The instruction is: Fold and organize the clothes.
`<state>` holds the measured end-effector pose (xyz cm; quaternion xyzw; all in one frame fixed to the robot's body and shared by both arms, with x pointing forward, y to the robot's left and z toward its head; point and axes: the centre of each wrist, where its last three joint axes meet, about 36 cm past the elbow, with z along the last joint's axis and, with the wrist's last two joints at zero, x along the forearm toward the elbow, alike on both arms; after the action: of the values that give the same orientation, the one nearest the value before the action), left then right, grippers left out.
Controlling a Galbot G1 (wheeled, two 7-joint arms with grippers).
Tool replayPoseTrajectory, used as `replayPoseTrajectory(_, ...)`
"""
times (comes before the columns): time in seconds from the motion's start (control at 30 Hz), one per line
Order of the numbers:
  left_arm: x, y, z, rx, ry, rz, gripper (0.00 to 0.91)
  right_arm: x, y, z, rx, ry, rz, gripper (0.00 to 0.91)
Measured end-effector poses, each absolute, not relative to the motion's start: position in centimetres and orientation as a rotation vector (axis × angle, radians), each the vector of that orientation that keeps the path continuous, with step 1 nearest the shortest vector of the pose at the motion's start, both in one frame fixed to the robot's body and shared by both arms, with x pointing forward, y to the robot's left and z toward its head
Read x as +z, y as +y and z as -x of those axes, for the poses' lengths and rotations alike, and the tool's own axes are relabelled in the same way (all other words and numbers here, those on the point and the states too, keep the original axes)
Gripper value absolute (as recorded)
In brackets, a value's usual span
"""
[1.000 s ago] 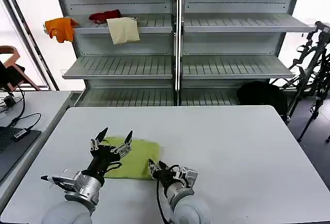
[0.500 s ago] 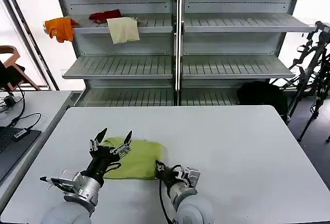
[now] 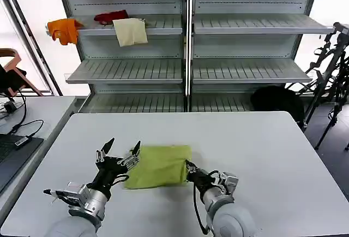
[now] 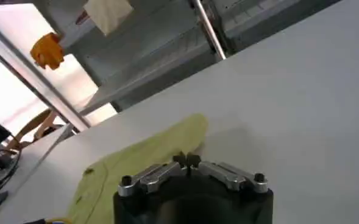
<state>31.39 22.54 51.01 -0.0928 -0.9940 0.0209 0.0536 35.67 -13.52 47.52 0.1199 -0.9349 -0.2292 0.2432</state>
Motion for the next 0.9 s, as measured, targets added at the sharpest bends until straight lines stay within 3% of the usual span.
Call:
replayPoseTrajectory(0.27,50.9,22.6,-31.3,0.061,-3.017,0.276,0.907,47.4,-15.7,-35.3,-0.586,-2.575,-0.298,0.000)
replayPoseTrajectory(0.3,51.0,22.6,-31.3,0.060,-3.017,0.275,0.907,47.4,-16.0,-35.3,-0.582,-2.579,-0.294,0.060)
replayPoseTrajectory(0.33,51.0,22.6,-31.3,0.060,-3.017,0.275,0.907,47.5,-16.2,-35.3,-0.579,-2.583,-0.292,0.060)
replayPoseTrajectory(0.37,50.9,22.6,-31.3,0.059,-3.016,0.274,0.907,47.5,-16.5,-35.3,-0.573,-2.587,-0.288,0.907)
replayPoseTrajectory(0.7,51.0,22.8,-31.4,0.067,-3.020,0.269,0.907,47.5,-17.5,-34.3,-0.506,-2.633,-0.281,0.907)
replayPoseTrajectory(0.9,50.8,23.4,-31.7,0.079,-3.031,0.264,0.907,47.9,-18.5,-32.9,-0.317,-2.760,-0.281,0.907)
